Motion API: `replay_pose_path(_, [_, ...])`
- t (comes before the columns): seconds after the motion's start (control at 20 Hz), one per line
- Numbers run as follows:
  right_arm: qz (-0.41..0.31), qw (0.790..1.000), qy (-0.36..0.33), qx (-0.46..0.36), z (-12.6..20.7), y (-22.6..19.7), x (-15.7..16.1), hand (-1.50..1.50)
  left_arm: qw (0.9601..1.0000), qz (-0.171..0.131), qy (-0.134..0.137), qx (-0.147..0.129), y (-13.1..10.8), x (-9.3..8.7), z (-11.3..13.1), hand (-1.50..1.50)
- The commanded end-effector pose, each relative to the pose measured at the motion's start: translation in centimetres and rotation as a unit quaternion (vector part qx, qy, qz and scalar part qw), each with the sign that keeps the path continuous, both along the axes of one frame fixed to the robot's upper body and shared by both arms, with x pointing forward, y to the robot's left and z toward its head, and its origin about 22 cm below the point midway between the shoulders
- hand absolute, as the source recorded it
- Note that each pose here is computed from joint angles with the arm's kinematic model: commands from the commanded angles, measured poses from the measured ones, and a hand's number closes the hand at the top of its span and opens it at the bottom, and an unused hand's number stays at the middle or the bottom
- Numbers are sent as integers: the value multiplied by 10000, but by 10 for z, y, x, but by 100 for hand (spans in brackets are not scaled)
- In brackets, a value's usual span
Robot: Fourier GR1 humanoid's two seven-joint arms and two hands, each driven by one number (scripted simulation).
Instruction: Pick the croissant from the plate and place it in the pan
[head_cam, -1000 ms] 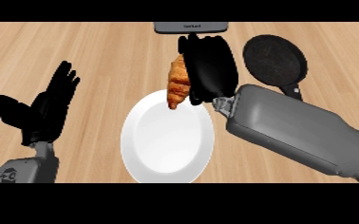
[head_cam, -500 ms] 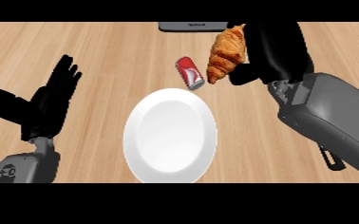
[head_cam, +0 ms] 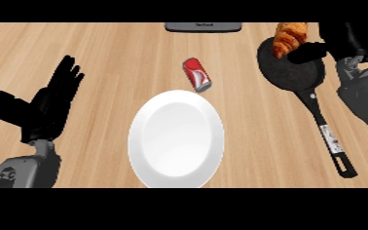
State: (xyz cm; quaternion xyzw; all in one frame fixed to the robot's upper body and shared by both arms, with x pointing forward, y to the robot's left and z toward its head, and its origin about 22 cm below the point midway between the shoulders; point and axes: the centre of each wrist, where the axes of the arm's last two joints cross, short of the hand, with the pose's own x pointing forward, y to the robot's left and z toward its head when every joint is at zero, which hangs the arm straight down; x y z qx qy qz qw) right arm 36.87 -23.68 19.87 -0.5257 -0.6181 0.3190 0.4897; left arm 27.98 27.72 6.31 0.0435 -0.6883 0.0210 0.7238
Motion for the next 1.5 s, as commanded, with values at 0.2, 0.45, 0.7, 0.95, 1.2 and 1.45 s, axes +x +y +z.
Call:
replay_pose_path(0.2, [56,9996,52,259,-53,-80,35,150,9999,-122,-72,14,-16,6,-1,0])
replay_pose_path(0.45, [379,9982,267,387,-93,-100,42,150,9996,-282,52,25,-8,-2,3,0])
replay_pose_path(0.7, [357,9981,407,305,-125,-88,55,150,9997,-220,-45,-27,-16,4,-3,0])
replay_pose_path(0.95, [-584,9868,1142,986,-138,-117,46,-150,9996,-249,-122,21,-22,11,-2,0])
replay_pose_path(1.2, [-268,9802,1559,1188,-147,-131,40,-150,9998,-216,-45,-34,-16,22,1,0])
replay_pose_path(1.45, [64,9795,738,1875,-145,-144,35,-150,9996,-262,-90,-4,-23,1,7,0])
